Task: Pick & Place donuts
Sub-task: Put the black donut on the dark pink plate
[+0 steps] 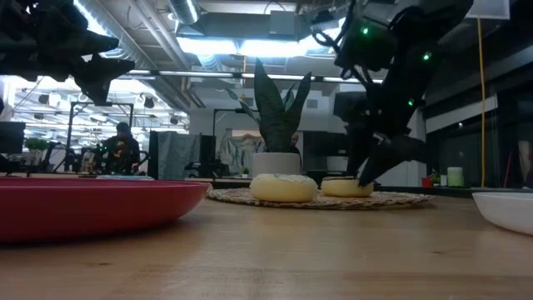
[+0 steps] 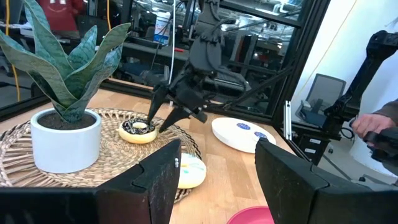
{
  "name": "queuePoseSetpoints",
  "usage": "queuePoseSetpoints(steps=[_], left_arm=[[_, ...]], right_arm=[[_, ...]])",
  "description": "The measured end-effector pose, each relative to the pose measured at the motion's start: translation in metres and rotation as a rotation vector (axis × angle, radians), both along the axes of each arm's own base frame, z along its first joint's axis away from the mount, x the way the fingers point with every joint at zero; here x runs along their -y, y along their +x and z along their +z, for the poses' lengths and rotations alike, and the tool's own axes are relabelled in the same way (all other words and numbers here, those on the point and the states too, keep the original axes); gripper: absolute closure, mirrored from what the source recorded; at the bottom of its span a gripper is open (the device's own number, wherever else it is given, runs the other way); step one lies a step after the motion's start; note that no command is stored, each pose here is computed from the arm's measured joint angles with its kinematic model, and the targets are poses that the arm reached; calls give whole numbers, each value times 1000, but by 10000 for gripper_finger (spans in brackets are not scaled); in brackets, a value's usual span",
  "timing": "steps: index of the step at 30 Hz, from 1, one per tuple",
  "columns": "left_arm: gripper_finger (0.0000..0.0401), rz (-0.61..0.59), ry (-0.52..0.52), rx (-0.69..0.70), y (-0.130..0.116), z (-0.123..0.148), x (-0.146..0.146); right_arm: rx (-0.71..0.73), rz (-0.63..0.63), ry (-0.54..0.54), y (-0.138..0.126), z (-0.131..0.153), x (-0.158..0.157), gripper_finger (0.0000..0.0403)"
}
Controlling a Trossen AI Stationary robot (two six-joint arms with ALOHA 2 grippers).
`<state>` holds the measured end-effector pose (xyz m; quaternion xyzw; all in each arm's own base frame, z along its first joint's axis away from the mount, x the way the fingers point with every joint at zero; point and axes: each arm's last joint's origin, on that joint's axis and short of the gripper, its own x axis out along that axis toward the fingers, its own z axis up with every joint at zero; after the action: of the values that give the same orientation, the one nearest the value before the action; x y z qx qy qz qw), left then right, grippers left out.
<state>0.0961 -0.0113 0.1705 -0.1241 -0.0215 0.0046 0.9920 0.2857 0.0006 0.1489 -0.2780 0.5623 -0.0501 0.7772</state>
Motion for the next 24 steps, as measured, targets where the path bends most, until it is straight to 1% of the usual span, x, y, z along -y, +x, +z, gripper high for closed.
queuePoseSetpoints(steps=[7, 10, 16, 19, 24], left_arm=[[203, 1, 0, 0, 0, 0, 0], [203, 1, 0, 0, 0, 0, 0], [203, -1, 0, 0, 0, 0, 0], [203, -1, 0, 0, 0, 0, 0], [203, 0, 0, 0, 0, 0, 0]], right_arm=[[-11, -25, 9, 0, -7, 7, 231], [-23, -22, 23, -1, -13, 8, 231], [-22, -23, 25, 0, -15, 7, 235], [-24, -23, 25, 0, -15, 7, 255], [-19, -38, 31, 0, -14, 7, 314]])
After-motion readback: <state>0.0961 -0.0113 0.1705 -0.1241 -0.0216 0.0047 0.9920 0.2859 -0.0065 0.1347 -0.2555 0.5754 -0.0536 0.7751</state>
